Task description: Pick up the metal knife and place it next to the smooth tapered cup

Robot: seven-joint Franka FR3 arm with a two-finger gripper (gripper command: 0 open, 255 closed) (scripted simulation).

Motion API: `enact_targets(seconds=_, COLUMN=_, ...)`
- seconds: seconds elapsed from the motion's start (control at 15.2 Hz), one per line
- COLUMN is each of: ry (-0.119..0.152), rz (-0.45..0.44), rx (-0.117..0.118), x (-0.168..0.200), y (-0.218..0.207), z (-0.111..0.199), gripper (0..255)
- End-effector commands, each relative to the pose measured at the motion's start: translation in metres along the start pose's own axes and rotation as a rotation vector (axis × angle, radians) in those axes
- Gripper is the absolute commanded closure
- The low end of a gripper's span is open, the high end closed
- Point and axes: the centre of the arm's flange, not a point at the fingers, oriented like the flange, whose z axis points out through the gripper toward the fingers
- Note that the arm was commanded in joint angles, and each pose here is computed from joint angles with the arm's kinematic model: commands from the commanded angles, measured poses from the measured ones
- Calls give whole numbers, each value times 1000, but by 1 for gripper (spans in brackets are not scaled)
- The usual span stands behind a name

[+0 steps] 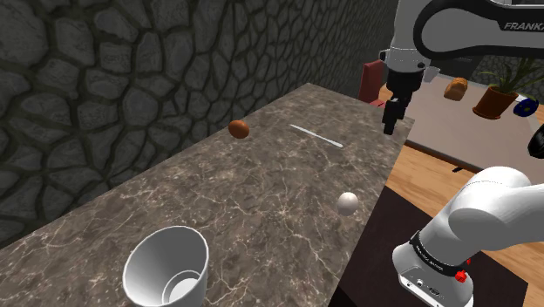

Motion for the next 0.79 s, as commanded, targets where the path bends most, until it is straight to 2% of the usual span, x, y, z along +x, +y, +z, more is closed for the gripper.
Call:
enact_targets(seconds=0.0, ry=0, rz=0, rx=0, x=0, y=0, z=0, gripper=0)
enact_targets(seconds=0.73, ry=0, rz=-4, rx=58, x=136, y=29, z=46, gripper=0)
